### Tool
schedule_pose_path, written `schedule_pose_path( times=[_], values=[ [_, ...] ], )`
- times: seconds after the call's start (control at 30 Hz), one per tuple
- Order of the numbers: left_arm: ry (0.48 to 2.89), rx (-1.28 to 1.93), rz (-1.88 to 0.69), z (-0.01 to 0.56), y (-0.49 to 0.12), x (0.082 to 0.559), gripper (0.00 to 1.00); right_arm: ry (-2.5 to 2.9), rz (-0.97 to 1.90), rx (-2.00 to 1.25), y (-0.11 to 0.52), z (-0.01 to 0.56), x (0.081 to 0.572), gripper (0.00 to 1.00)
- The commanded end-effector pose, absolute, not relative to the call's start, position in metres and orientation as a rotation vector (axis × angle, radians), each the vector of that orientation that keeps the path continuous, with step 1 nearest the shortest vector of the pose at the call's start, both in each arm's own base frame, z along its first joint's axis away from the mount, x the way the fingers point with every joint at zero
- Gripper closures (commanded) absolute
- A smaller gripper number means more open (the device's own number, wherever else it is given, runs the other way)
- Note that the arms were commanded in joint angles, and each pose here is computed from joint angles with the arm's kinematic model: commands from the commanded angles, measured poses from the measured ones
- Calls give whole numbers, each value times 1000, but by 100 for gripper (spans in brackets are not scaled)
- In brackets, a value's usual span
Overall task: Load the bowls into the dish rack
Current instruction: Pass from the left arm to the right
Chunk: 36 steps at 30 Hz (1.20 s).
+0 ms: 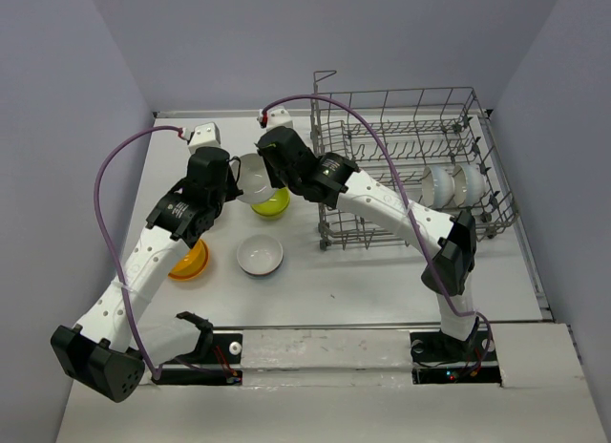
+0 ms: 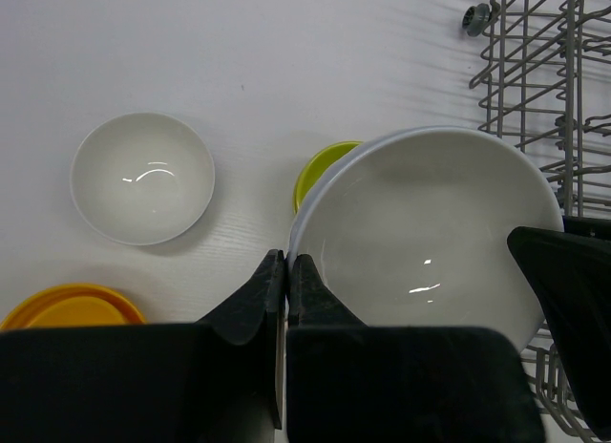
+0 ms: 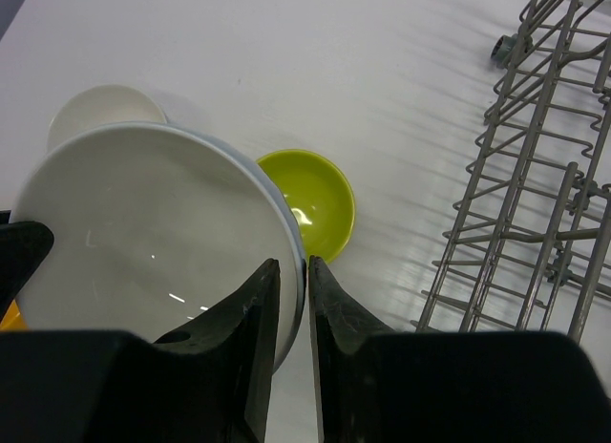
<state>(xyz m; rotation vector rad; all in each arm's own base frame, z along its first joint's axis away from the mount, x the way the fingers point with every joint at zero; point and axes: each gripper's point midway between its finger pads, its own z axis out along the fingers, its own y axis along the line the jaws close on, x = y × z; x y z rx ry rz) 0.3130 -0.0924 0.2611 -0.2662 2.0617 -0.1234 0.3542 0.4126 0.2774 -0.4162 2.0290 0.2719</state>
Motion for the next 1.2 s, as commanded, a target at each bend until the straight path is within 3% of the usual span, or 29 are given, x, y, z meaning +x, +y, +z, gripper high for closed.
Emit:
schedule_pose_path(
  times=[0.0, 0.6, 0.7, 0.8, 0.93, 0.97, 1.0, 1.17],
  values=[
    [1911, -330, -199, 306, -92, 318, 100, 1996, 289, -387, 413, 293, 353, 75],
    [1911, -328, -203, 305, -91, 315, 100, 2008, 263, -390, 416, 282, 357, 75],
    [1909, -328, -206, 306, -92, 315, 100, 2005, 264, -387, 416, 284, 357, 82],
    [1910, -324, -210, 305, -93, 315, 100, 2006, 262, -383, 415, 283, 357, 99],
    [1901, -314, -228, 308, -96, 316, 100, 1998, 274, -369, 413, 290, 356, 99],
    [1901, -313, -229, 309, -96, 316, 95, 1989, 280, -361, 411, 296, 355, 99],
    [1900, -309, -230, 309, -96, 316, 71, 1978, 285, -351, 409, 301, 355, 99],
    [1874, -285, -255, 319, -98, 313, 34, 1925, 296, -319, 394, 331, 351, 99]
  ],
)
